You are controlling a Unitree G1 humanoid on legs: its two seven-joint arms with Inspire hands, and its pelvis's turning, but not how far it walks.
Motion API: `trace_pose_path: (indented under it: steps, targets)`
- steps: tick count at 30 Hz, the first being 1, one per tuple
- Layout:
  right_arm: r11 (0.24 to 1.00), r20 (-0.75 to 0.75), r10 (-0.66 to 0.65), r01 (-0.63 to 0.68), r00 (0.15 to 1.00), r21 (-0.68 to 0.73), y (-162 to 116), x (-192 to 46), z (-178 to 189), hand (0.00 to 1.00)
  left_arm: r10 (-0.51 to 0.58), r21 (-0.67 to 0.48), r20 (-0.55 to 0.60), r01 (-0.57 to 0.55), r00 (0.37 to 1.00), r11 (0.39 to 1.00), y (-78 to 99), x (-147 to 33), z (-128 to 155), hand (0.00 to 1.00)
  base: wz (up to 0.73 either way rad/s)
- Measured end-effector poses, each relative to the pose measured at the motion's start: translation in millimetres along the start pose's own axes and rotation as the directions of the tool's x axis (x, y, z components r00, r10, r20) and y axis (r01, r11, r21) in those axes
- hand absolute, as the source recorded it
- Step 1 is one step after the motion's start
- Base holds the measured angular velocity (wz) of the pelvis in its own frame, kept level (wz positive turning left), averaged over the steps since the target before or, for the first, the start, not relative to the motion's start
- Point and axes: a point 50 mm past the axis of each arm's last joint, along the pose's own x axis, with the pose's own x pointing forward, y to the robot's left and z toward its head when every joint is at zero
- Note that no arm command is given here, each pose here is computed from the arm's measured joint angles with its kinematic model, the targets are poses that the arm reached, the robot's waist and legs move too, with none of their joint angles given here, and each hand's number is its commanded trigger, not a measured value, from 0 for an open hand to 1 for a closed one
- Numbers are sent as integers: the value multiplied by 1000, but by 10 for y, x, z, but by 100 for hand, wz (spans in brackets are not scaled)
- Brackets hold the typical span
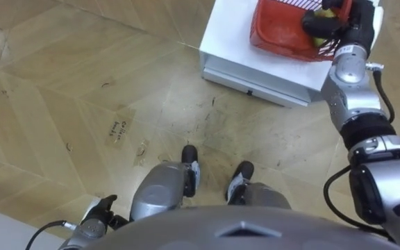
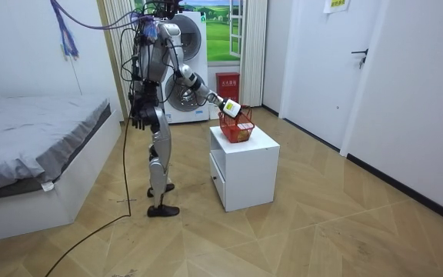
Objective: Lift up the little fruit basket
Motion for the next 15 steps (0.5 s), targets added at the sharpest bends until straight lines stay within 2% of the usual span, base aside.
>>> trace_pose_path:
  steps: [15]
  targets:
    - [999,-61,-17,15,998,-36,-48,-10,-159,0,0,2,-2,0,1000,1000,-1,0,-4,0,0]
